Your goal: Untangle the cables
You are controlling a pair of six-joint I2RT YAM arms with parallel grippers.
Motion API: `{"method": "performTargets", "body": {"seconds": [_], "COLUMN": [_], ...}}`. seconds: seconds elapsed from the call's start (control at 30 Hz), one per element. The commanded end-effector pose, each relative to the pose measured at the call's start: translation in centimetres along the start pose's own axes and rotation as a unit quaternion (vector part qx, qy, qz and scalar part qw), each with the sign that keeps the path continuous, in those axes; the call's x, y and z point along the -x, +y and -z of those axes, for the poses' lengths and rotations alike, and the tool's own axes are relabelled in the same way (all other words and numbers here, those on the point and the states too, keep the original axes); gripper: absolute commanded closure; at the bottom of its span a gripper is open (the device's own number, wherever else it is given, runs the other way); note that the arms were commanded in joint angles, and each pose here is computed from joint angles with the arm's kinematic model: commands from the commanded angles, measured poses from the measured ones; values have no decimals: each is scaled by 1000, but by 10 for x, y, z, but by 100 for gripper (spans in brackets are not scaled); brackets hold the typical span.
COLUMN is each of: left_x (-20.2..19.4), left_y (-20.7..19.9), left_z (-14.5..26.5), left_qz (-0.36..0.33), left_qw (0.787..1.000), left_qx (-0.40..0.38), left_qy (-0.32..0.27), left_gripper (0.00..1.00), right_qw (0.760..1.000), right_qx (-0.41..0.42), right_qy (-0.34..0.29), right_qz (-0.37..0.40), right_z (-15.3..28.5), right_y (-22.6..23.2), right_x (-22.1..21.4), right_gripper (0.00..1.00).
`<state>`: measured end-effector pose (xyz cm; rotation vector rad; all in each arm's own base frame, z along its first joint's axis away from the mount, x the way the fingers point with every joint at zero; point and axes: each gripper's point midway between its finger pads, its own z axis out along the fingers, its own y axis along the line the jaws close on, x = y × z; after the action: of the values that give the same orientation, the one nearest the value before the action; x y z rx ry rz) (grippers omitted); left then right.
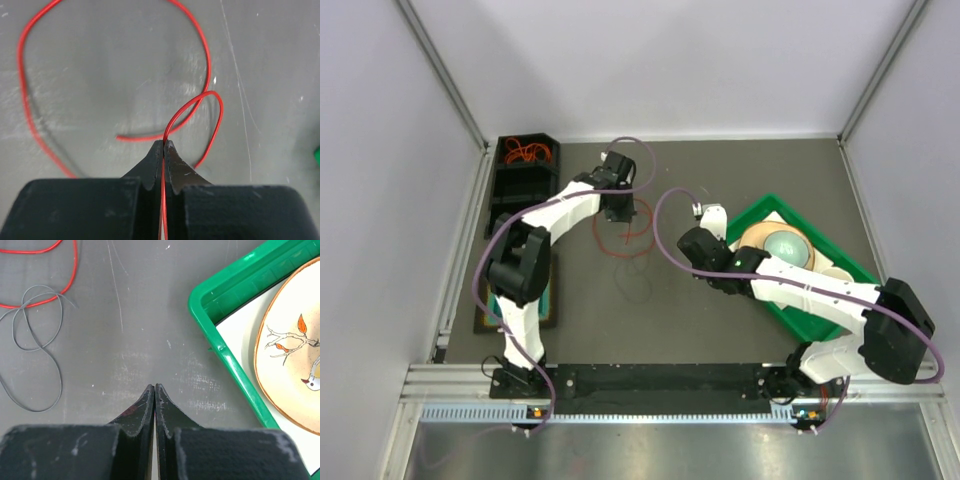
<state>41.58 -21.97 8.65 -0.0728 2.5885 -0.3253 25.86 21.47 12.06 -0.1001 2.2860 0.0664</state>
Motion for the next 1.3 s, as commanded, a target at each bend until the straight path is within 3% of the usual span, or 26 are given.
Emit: {"method": "performTargets", "body": {"seconds": [0.0, 0.13, 0.17, 0.23, 0.5, 0.67, 0.9, 1.17, 1.27], "left_x": [38, 36, 40, 33, 20, 12, 3, -1, -2], "left_y": [-23, -25, -30, -33, -44, -45, -49, -41, -38], "left_z": [-11, -36, -37, -45, -45, -50, -64, -80, -84], "left_qz": [9, 0, -9, -22, -67, -106, -148, -145, -144], "left_qw": [998, 998, 998, 999, 997, 993, 985, 984, 984], "left_qx": [-18, -14, -19, -19, -19, 10, 58, 81, 88], "left_qy": [-63, -54, -56, -39, -42, -52, -63, -56, -55], "left_gripper": [100, 91, 79, 70, 60, 45, 51, 60, 72], "right_qw": [1000, 999, 999, 999, 998, 995, 992, 992, 992], "right_qx": [-5, -8, -9, -11, -20, -9, -21, -21, -21], "right_qy": [-22, -19, -20, -18, -34, -32, -19, -14, -9], "right_qz": [-22, -24, -26, -25, -49, -95, -125, -124, -122], "right_z": [8, 9, 9, 10, 17, 17, 12, 11, 9], "right_y": [-6, -9, -9, -11, -23, -35, -59, -60, -59], "right_x": [16, 13, 13, 12, 18, 24, 24, 21, 19], "right_gripper": [100, 100, 100, 100, 100, 100, 100, 100, 100]}}
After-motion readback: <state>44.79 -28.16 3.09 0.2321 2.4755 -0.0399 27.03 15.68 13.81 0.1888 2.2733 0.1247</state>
